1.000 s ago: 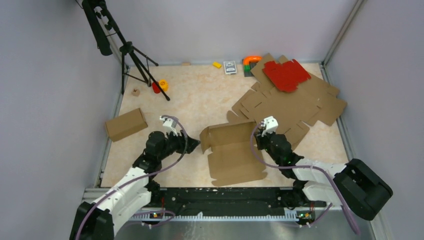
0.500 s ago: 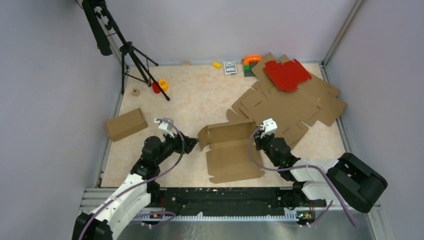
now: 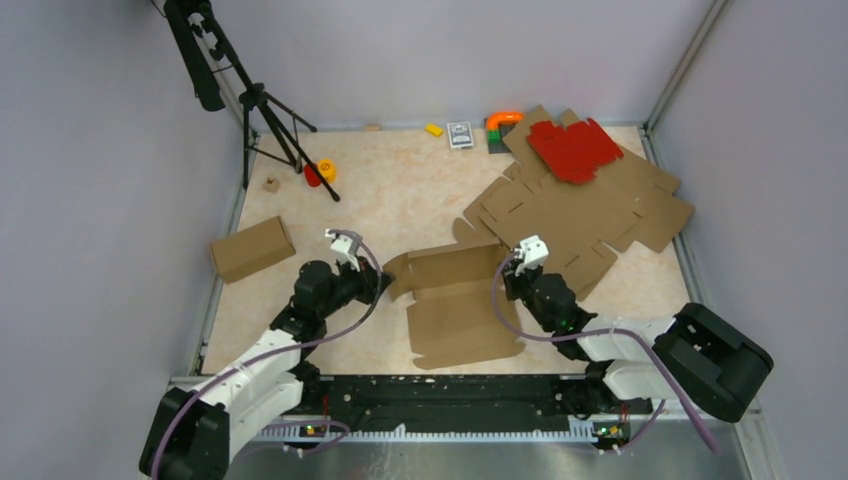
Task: Fold the paper box
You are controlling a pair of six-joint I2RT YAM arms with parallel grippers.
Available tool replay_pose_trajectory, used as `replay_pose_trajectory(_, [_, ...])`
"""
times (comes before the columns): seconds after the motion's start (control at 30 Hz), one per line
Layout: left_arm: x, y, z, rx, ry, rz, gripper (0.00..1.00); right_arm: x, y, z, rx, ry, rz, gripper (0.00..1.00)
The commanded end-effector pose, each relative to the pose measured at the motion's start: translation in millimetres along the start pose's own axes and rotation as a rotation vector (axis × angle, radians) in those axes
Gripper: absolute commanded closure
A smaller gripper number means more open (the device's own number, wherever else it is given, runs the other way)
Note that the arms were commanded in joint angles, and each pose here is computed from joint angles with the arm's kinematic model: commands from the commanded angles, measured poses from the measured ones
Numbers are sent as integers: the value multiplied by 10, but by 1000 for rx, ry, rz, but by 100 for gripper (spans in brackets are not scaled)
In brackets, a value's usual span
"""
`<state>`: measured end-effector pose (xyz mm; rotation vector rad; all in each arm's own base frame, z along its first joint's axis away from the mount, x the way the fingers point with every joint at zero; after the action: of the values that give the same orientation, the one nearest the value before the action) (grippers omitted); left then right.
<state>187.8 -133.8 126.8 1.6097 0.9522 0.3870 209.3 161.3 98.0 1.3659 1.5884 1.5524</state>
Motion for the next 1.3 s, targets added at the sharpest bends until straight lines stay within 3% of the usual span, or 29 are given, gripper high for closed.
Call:
replay_pose_trajectory(0.0, [29, 250, 35, -82, 29, 103, 96, 122, 145, 87, -35, -1, 64, 95])
replay_pose_trajectory(0.13, [39, 266, -33, -117, 54, 187, 100, 159, 163, 124, -30, 3, 85, 82])
replay_pose_trajectory(0.17, [25, 275, -46, -130, 53, 199, 100, 188, 175, 129, -22, 20, 88, 73])
replay_pose_trajectory(0.23, [-5, 268, -55, -143, 45, 225, 100, 250, 178, 117, 14, 61, 89, 42])
replay_pose_trajectory(0.27, [-16, 264, -53, -141, 49, 236, 100, 270, 194, 100, 11, 83, 89, 37])
replay_pose_trajectory(0.4, [-61, 247, -30, -125, 48, 275, 100, 244, 325, 82, -59, 58, 112, 34])
replay_pose_trajectory(0.57, [-101, 236, -15, -118, 51, 316, 100, 297, 480, 118, 17, 21, 72, 25])
replay_pose_trajectory(0.67, [-106, 223, -9, -114, 58, 331, 100, 262, 551, 49, -5, -11, 102, 7])
replay_pose_trajectory(0.93, [-150, 208, -25, -137, 62, 380, 100, 91, 669, -175, -129, -1, 210, 8])
replay_pose_trajectory(1.13, [-174, 202, -24, -139, 57, 399, 100, 49, 707, -73, -41, 48, 159, 31])
replay_pose_trajectory(1.27, [-181, 202, -24, -139, 57, 401, 100, 125, 708, 35, 8, 94, 115, 38])
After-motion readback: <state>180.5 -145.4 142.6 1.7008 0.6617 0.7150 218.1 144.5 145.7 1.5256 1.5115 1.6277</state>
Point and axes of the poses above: each gripper's point midway between its finger pads, its own z axis out along the fingers, its own x axis along the line the jaws close on, y = z × x, the point moved 7 cm from there along -z, back along the fingers, and after that the axes turned 15 degrees about z, right-handed, at the moved point
